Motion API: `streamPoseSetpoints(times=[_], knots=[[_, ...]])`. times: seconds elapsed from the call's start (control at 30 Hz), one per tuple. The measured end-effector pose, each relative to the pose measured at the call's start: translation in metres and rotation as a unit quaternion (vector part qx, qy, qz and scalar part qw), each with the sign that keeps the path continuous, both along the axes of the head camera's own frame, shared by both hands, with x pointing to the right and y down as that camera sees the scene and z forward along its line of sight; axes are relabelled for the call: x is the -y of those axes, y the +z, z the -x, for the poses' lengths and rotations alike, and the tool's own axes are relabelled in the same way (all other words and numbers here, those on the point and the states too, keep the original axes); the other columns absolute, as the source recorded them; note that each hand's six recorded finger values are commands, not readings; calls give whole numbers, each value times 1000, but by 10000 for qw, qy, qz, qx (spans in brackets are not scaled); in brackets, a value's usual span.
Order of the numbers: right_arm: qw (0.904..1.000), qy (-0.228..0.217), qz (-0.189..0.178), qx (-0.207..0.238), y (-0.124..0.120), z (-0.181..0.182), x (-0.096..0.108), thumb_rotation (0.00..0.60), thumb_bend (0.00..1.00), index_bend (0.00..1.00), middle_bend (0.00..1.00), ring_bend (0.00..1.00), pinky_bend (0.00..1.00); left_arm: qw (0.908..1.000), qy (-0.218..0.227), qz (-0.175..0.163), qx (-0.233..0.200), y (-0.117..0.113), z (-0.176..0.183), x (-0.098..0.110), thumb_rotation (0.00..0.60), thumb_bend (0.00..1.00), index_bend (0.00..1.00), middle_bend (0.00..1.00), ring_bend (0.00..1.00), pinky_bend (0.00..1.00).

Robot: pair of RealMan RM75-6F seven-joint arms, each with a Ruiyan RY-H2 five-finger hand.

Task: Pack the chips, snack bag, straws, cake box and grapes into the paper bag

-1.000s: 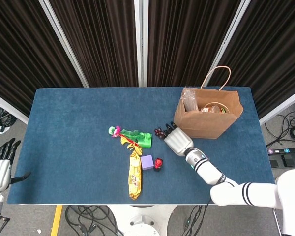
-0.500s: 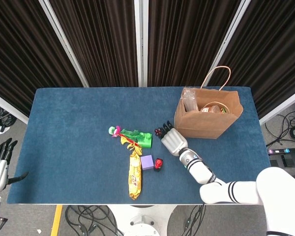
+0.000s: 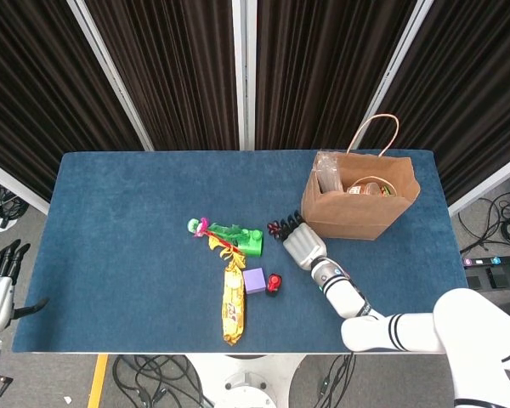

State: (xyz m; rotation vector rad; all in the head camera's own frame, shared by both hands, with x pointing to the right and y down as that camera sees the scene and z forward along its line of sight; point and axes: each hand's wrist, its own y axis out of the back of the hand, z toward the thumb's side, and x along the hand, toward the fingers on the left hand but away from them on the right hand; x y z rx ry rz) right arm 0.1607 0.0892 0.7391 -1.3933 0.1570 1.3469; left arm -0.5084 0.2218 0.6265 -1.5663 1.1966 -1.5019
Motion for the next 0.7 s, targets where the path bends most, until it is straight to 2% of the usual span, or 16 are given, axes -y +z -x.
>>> streamPoseSetpoints(times=[0.5,0.6,0.7], knots=[[9994,2,-64,-348,19,-1,5,600,0,64,8,0,0,10000,-82,-12,23,3,5,-1,600,89,45,9,0,117],[9993,-15,-48,-370,24,1,4,600,0,126,49,0,3,10000,-81,-13,22,3,5,-1,600,89,45,9,0,117],[9994,-59,-61,-324,25,4,3,600,0,206,107,30,71,10000,-90,-20,20,2,6,-1,600,89,45,9,0,117]])
